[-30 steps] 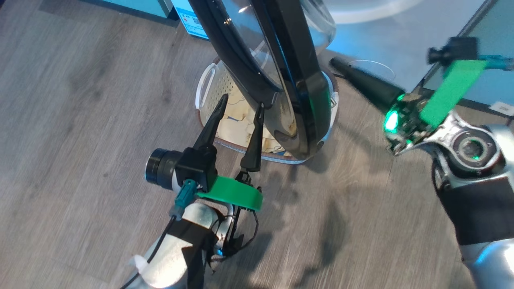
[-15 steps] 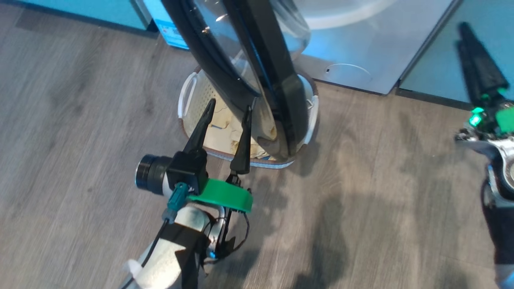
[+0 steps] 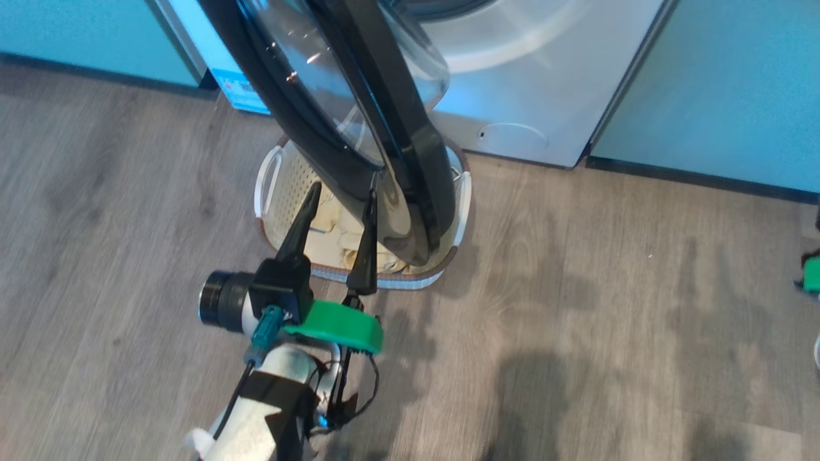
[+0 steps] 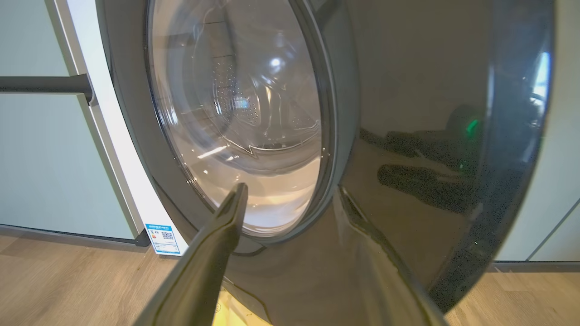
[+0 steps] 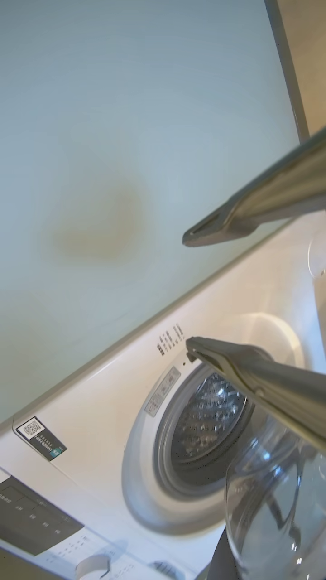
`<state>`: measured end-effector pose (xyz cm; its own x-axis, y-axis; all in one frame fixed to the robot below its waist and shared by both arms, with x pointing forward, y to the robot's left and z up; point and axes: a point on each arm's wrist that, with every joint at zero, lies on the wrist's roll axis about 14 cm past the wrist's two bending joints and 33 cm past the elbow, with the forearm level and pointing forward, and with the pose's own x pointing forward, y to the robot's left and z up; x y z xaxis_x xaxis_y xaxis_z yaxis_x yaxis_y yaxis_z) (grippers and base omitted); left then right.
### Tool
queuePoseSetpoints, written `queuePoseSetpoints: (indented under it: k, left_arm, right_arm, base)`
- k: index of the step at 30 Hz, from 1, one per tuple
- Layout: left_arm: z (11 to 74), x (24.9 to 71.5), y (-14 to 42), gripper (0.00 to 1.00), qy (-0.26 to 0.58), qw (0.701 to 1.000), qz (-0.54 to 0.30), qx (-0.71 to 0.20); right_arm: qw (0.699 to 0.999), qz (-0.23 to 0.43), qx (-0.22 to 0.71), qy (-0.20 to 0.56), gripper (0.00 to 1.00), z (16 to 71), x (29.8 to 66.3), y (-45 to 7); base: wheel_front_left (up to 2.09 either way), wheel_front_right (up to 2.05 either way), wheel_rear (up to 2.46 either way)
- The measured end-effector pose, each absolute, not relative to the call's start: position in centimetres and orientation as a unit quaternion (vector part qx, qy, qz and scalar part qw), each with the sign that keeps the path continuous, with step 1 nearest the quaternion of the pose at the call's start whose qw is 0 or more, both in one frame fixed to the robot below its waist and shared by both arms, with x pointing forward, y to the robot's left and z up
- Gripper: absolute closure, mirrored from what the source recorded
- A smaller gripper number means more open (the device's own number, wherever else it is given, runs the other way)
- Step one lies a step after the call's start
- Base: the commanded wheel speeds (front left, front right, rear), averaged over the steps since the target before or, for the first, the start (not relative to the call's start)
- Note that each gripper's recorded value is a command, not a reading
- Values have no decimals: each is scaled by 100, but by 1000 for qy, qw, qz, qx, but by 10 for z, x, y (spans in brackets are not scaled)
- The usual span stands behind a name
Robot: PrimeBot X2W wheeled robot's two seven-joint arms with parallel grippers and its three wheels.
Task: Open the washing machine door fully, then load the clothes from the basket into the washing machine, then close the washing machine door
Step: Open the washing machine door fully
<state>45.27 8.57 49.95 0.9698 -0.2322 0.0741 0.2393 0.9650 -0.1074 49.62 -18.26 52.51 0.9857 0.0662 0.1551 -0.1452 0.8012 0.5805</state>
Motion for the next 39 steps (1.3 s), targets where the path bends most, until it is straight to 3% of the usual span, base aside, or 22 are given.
queuePoseSetpoints:
  k: [6,15,27,39]
  left_arm:
    - [499,444,82,0,-27,990,-126,-58]
    - [500,434,77,0,-26,989,-137,-56]
    - [501,425,78,0,-24,988,-139,-58]
    - [499,421,76,0,-21,988,-143,-57]
  right_arm:
    - [979,32,187,-73,0,522,471,-203]
    - [993,13,93,-66,0,516,428,-207]
    - [998,0,40,-53,0,511,387,-205]
    - [998,-4,19,-56,0,515,375,-206]
  base:
    - [0,0,0]
    - [0,0,0]
    - [0,0,0]
    - [0,0,0]
